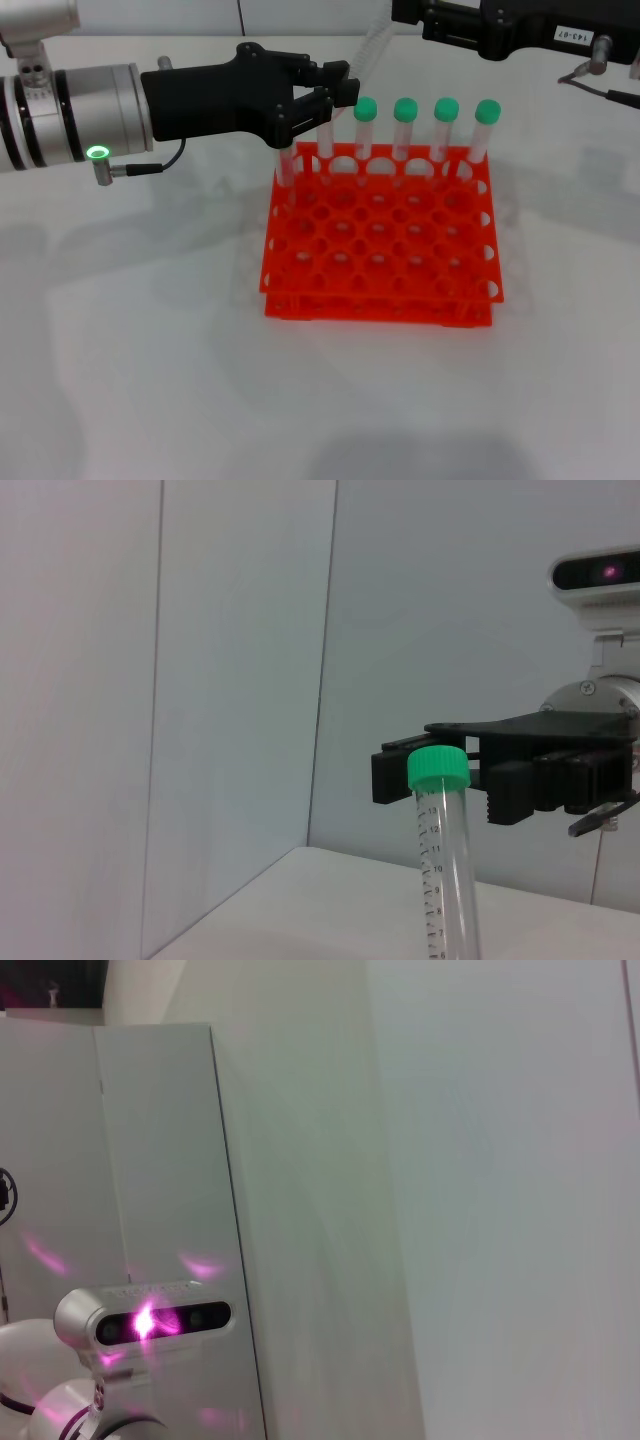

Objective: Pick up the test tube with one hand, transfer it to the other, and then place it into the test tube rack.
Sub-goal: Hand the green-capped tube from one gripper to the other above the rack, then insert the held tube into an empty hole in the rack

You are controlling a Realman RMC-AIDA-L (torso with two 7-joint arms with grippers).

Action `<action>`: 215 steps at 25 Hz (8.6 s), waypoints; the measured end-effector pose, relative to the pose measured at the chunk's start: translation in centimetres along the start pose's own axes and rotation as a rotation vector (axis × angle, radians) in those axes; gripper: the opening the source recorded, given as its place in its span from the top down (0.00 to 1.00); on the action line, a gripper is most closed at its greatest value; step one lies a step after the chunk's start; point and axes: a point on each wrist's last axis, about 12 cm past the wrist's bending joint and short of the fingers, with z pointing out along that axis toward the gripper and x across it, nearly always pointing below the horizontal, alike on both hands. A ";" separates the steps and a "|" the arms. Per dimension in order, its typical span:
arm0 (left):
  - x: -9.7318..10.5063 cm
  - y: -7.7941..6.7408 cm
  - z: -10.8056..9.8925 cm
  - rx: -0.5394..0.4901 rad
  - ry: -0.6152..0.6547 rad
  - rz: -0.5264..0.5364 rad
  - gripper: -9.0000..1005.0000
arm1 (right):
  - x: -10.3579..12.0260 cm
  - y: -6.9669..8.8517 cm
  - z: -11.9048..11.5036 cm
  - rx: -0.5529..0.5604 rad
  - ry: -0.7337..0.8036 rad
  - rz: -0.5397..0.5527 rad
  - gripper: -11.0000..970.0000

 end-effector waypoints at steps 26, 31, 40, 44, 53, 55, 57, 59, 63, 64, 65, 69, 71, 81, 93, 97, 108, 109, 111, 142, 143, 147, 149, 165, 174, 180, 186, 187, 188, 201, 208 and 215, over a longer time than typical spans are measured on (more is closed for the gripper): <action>0.2 -0.1 0.0 0.000 -0.001 -0.005 0.79 | 0.0 -0.2 0.6 -0.003 0.002 0.010 0.50; 0.2 -0.1 0.0 0.000 -0.001 -0.005 0.78 | 0.0 -0.2 0.6 -0.003 0.002 0.015 0.60; 0.2 -0.1 0.0 -0.002 -0.002 -0.005 0.77 | 0.0 -0.3 0.6 0.000 0.002 0.020 0.69; 0.2 -0.1 0.0 -0.002 -0.002 -0.006 0.77 | -0.1 -0.3 0.6 0.001 0.004 0.018 0.69; 0.5 -0.2 0.3 -0.011 0.009 -0.016 0.76 | 0.0 -0.3 0.6 0.001 0.009 0.018 0.69; 0.7 -0.2 0.4 -0.022 0.000 -0.024 0.76 | -0.1 -0.3 0.6 0.002 0.008 0.018 0.70; 0.9 -0.2 0.3 -0.041 -0.007 -0.035 0.76 | -0.1 -0.3 0.5 0.002 0.008 0.019 0.70; 0.9 -0.1 0.3 -0.049 -0.009 -0.046 0.76 | -0.1 -0.3 0.5 0.001 0.008 0.023 0.70; 1.0 0.0 0.3 -0.059 -0.004 -0.076 0.76 | 0.0 -0.3 0.6 0.001 0.010 0.026 0.70; 1.0 0.0 0.3 -0.061 -0.003 -0.081 0.76 | 0.0 -0.3 0.6 0.000 0.010 0.026 0.70; 1.0 0.0 0.3 -0.063 -0.003 -0.086 0.76 | 0.0 -0.3 0.6 -0.001 0.010 0.026 0.71; 1.0 0.0 0.3 -0.063 -0.002 -0.096 0.58 | 0.0 -0.3 0.5 -0.002 0.011 0.026 0.71; 1.0 0.0 0.3 -0.062 0.001 -0.098 0.45 | 0.0 -0.3 0.5 -0.001 0.011 0.026 0.71; 1.4 -0.2 -1.4 -0.081 0.017 -0.142 0.11 | 0.1 -0.2 0.3 0.004 0.011 0.025 0.72; 0.0 -0.6 -7.2 -0.177 0.031 -0.239 0.11 | 0.1 -0.2 0.2 0.004 0.011 0.026 0.72; 0.0 -0.9 -8.4 -0.195 0.067 -0.262 0.11 | 0.3 -0.2 0.1 0.005 0.013 0.032 0.72; 0.9 -2.1 -12.3 -0.232 0.195 -0.316 0.12 | 1.1 0.1 -0.5 0.011 0.019 0.054 0.72; 1.1 -2.1 -12.8 -0.235 0.212 -0.318 0.12 | 1.2 0.1 -0.4 0.008 0.022 0.054 0.72; 1.3 -2.2 -13.6 -0.243 0.238 -0.320 0.12 | 1.3 0.2 -0.2 0.003 0.030 0.054 0.72; 2.1 -1.7 -14.4 -0.181 0.416 -0.148 0.12 | 1.6 0.5 2.2 -0.012 0.132 0.101 0.72; 2.3 -1.8 -14.3 -0.178 0.415 -0.146 0.12 | 1.7 0.5 2.2 -0.010 0.133 0.102 0.72; 2.7 -2.0 -13.8 -0.163 0.408 -0.134 0.12 | 2.0 0.4 2.7 0.003 0.150 0.097 0.72; 2.8 -2.0 -13.7 -0.157 0.408 -0.133 0.12 | 2.1 0.4 3.0 0.011 0.159 0.092 0.72; 3.8 -2.5 -13.3 -0.132 0.425 -0.132 0.12 | 2.9 0.8 5.3 0.036 0.222 0.050 0.72; 3.7 -2.5 -13.2 -0.125 0.424 -0.131 0.12 | 2.9 0.9 5.8 0.032 0.234 0.057 0.72; 3.7 -2.5 -13.1 -0.123 0.424 -0.130 0.12 | 2.6 0.8 5.9 0.032 0.240 0.068 0.72; 3.7 -2.5 -13.1 -0.122 0.424 -0.130 0.12 | 2.3 0.7 6.3 0.024 0.266 0.063 0.72; 3.7 -2.5 -13.2 -0.121 0.424 -0.130 0.12 | 2.3 0.7 6.4 0.024 0.282 0.059 0.72; 3.7 -2.5 -13.2 -0.121 0.424 -0.130 0.12 | 2.3 0.7 6.5 0.024 0.289 0.057 0.72; 3.8 -2.7 -13.1 -0.117 0.422 -0.134 0.12 | 2.4 0.7 6.7 0.031 0.295 0.045 0.72; 3.9 -2.7 -13.1 -0.117 0.422 -0.135 0.12 | 2.8 0.6 6.6 0.046 0.296 0.034 0.72; 3.9 -2.7 -13.1 -0.117 0.423 -0.137 0.12 | 2.8 0.6 6.6 0.047 0.293 0.037 0.72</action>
